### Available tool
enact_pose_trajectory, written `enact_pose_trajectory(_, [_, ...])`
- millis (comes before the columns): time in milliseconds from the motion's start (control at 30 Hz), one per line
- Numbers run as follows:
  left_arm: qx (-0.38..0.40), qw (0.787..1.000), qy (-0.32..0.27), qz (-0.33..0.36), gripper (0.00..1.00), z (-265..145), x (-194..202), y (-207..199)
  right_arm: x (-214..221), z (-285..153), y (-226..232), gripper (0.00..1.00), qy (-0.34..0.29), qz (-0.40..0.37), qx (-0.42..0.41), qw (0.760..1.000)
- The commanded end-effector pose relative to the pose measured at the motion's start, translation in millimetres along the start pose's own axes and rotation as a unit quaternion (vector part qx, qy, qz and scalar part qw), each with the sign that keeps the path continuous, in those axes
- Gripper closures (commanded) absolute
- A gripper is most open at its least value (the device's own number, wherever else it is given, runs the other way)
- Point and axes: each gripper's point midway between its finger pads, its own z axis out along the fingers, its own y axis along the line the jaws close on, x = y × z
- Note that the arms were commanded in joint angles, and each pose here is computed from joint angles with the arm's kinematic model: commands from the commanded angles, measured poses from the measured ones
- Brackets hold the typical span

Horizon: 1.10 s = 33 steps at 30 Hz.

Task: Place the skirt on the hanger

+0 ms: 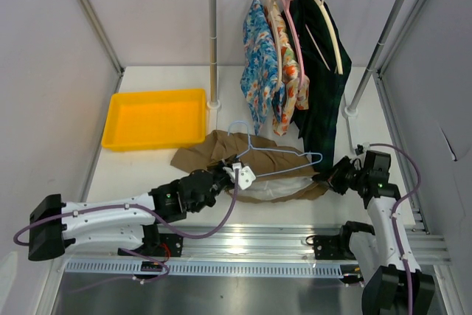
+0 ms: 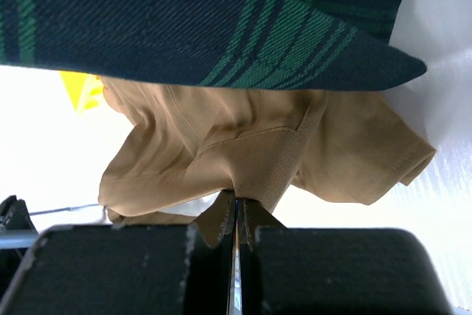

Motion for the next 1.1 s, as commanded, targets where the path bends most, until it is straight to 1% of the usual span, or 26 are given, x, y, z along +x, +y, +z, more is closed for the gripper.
enact_pose_trajectory(0, [-0.075,0.996,0.007,0.047,1.0,-2,0,29,-14,0,1,1.0,-0.018,-0.025,-0.013,0.999])
enact_pose_trajectory(167, [-0.072,0.994,0.002,0.08,1.0,-1,5,25,-21,0,2,1.0,-0.015,-0.016,-0.028,0.999])
enact_pose_trajectory(333, [-0.066,0.994,-0.01,0.091,1.0,-6,4,22,-29,-1,5,1.0,-0.022,-0.015,-0.028,0.999])
enact_pose_trajectory(533, [-0.051,0.992,-0.007,0.116,1.0,-6,8,10,-38,1,11,1.0,-0.035,-0.006,-0.038,0.999])
enact_pose_trajectory(733, [-0.066,0.982,0.014,0.178,1.0,-2,18,3,-43,-2,12,1.0,-0.043,-0.014,-0.03,0.999])
enact_pose_trajectory(833, [-0.066,0.981,0.017,0.181,1.0,0,19,1,-44,-2,12,1.0,-0.044,-0.016,-0.028,0.999])
enact_pose_trajectory(967, [-0.062,0.983,0.019,0.174,1.0,1,20,-2,-47,-5,6,1.0,-0.051,-0.026,0.001,0.998])
enact_pose_trajectory(1000, [-0.057,0.983,0.019,0.175,1.0,1,22,-4,-51,-7,2,0.98,-0.064,-0.03,0.017,0.997])
enact_pose_trajectory(1033, [-0.054,0.983,0.021,0.175,1.0,2,23,-5,-53,-10,3,0.83,-0.068,-0.032,0.027,0.997])
enact_pose_trajectory(1067, [-0.054,0.983,0.023,0.176,1.0,2,24,-6,-55,-14,4,0.74,-0.079,-0.04,0.035,0.995])
